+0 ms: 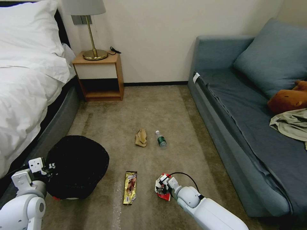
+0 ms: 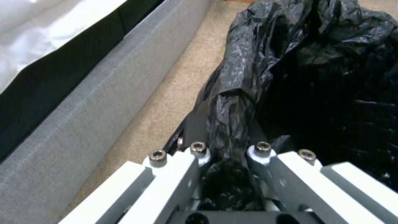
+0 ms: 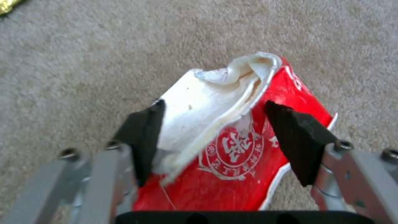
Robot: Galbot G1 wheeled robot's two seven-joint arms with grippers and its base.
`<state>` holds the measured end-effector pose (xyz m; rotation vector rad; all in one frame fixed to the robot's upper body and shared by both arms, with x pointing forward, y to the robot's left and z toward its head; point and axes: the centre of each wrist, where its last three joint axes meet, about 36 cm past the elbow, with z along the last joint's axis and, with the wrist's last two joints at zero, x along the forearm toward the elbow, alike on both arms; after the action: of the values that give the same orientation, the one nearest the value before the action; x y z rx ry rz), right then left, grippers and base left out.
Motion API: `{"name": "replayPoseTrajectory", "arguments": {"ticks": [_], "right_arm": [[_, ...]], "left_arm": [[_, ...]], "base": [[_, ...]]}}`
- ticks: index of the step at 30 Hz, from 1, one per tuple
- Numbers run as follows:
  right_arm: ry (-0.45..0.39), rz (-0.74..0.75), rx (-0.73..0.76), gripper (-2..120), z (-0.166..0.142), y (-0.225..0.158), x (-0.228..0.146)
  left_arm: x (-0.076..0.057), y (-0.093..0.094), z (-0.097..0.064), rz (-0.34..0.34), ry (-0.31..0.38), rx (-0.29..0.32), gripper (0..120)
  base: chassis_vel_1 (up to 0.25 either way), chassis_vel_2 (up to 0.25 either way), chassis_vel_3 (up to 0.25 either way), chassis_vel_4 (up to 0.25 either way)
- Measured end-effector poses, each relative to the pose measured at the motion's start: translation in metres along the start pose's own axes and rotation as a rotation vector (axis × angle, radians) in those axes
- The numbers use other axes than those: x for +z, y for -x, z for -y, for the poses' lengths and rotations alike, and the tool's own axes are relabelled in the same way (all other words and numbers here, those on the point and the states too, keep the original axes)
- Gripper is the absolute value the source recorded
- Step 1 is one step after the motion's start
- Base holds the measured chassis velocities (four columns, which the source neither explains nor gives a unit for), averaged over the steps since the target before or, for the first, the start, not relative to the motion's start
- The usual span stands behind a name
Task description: Pick up the trash bin, then pick up the garbage on the floor and place it into the trash bin.
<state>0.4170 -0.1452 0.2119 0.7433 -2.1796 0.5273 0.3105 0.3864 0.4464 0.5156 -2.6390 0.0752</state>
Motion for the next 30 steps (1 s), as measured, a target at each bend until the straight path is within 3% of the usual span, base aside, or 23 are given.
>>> {"name": "replayPoseTrajectory", "arguments": {"ticks": [4, 6, 17, 30], "right_arm": [[-0.004, -0.005, 0.0, 51, 0.001, 0.002, 0.001], [-0.009, -0.008, 0.001, 39, 0.002, 0.004, 0.003], [-0.01, 0.007, 0.005, 2, 0.006, 0.003, -0.002], [-0.007, 0.083, 0.012, 0, 0.014, -0.003, -0.036]], "left_arm": [[0.0, 0.001, 0.0, 0.0, 0.001, -0.001, 4], [-0.001, 0.003, -0.001, 0.0, 0.003, -0.002, 4], [0.001, 0.007, -0.002, -0.001, 0.0, -0.002, 4], [0.002, 0.005, -0.002, -0.001, 0.002, 0.003, 4]], "base": [[0.0, 0.0, 0.0, 0.0], [0.0, 0.0, 0.0, 0.0], [0.0, 0.0, 0.0, 0.0], [0.0, 0.0, 0.0, 0.0]]}}
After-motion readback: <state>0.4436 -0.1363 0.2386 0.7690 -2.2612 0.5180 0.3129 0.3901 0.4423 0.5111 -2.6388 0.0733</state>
